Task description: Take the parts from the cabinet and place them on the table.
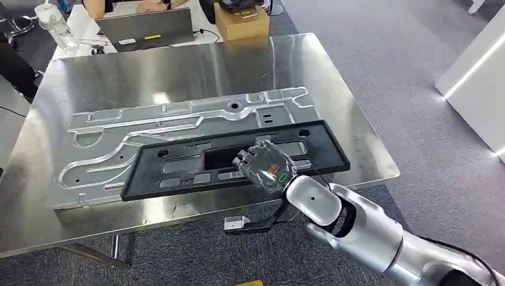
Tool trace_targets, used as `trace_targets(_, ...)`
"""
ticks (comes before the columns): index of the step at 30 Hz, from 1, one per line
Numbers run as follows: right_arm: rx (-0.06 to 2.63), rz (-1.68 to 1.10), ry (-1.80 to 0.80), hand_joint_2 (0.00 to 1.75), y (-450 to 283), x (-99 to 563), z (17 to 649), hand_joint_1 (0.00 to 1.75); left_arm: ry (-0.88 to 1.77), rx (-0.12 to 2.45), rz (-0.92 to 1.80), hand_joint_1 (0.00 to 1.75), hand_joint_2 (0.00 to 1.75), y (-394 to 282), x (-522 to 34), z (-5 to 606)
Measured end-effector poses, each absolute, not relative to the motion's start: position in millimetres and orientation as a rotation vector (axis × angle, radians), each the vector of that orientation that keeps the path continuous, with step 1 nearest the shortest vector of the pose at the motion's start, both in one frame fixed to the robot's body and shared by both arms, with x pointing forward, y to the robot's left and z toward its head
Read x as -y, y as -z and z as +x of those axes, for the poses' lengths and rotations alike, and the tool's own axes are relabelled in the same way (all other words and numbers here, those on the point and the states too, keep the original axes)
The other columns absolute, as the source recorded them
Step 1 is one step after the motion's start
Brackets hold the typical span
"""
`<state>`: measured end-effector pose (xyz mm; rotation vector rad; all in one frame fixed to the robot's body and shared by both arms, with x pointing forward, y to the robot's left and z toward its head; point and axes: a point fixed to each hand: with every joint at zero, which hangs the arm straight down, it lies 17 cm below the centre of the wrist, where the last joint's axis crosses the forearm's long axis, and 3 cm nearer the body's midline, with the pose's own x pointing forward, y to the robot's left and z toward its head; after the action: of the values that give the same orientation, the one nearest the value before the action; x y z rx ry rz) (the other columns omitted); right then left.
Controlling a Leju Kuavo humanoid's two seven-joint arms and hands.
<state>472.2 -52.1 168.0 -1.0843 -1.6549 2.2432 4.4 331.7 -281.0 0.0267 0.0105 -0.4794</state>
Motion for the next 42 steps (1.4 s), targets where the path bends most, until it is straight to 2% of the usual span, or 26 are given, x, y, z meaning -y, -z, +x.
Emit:
trace_targets(19,1.607,-1.108,-2.233,1.75,-166.0,60.6,483.8,1.75,0.495,-0.011,0.031,0.0,1.75,280.9,-334.0,4.7)
trace_targets(31,1.321,-1.191,-2.159,1.75,-140.4,113.0,558.1,1.75,0.559,-0.002,0.042,0.0,1.75,280.4,-339.8,10.9)
trace_targets(42,1.214,-1.164,-2.131,1.75,-118.6,122.9,573.2,1.75,0.597,-0.006,0.05,0.0,1.75,280.1,-343.0,12.6)
